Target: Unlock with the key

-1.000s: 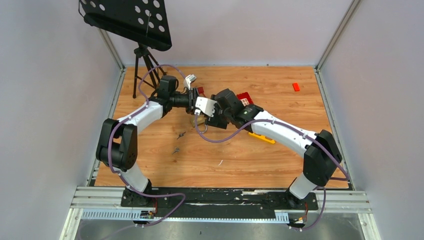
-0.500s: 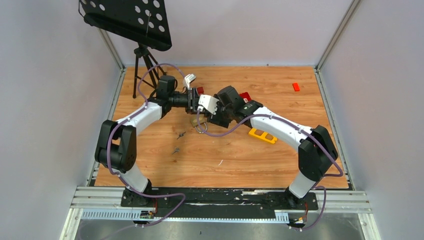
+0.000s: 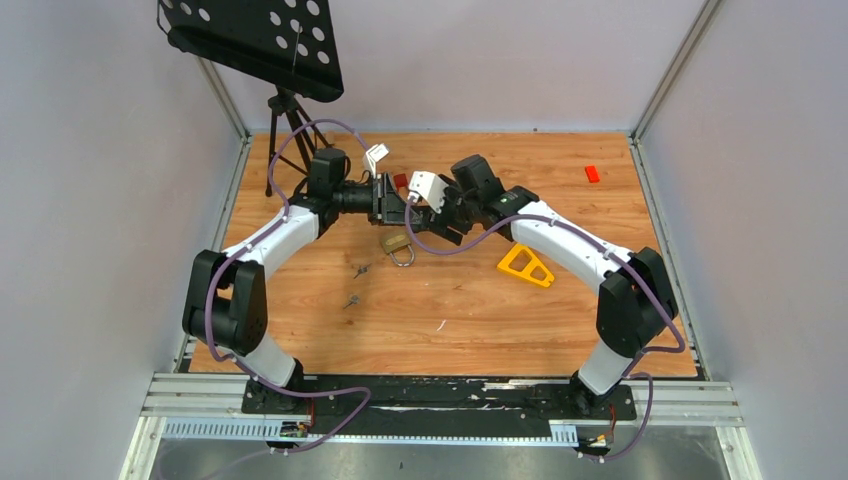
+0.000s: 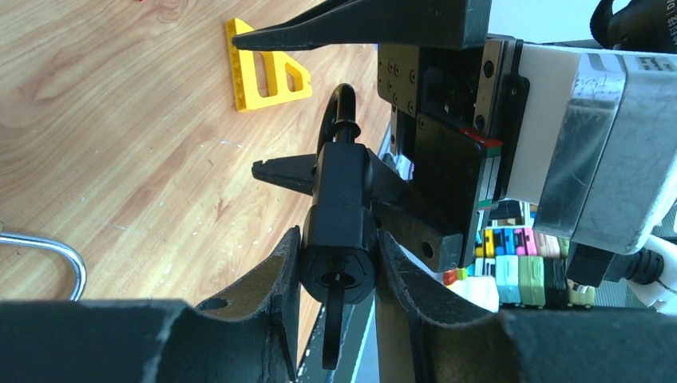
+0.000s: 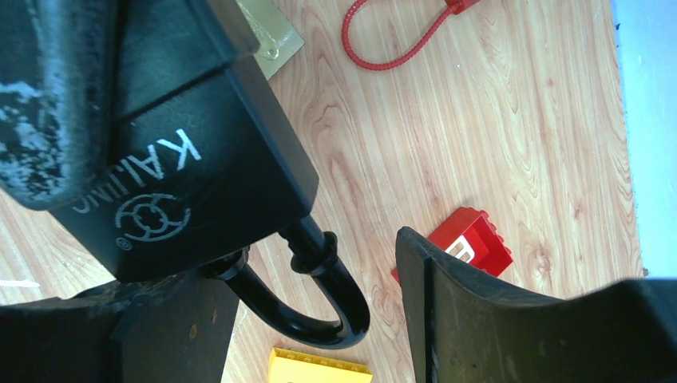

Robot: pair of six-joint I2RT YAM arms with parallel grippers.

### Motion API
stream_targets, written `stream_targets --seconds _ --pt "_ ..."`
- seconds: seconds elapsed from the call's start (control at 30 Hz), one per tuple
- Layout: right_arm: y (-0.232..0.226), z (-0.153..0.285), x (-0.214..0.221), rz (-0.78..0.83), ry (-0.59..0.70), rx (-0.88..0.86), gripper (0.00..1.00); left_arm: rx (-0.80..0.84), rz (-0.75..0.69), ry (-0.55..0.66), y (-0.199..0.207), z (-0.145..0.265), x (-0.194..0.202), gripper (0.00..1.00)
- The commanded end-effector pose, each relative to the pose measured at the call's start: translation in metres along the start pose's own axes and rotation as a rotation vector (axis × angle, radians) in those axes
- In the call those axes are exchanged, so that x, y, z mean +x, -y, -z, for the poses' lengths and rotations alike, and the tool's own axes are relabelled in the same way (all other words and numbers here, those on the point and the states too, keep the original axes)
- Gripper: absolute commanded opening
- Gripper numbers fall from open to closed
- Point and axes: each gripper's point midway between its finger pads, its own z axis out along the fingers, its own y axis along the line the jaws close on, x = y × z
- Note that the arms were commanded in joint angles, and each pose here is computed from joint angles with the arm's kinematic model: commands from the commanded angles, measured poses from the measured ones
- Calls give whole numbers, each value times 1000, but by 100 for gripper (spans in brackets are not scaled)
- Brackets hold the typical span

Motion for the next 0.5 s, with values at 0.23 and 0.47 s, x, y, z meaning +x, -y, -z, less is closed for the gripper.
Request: stream_targets --seconds 0.23,0.47 --pt "18 20 -20 19 132 43 67 100 -42 -51 33 8 10 0" --pt "5 44 -31 93 185 -10 60 96 -34 -59 27 5 10 0"
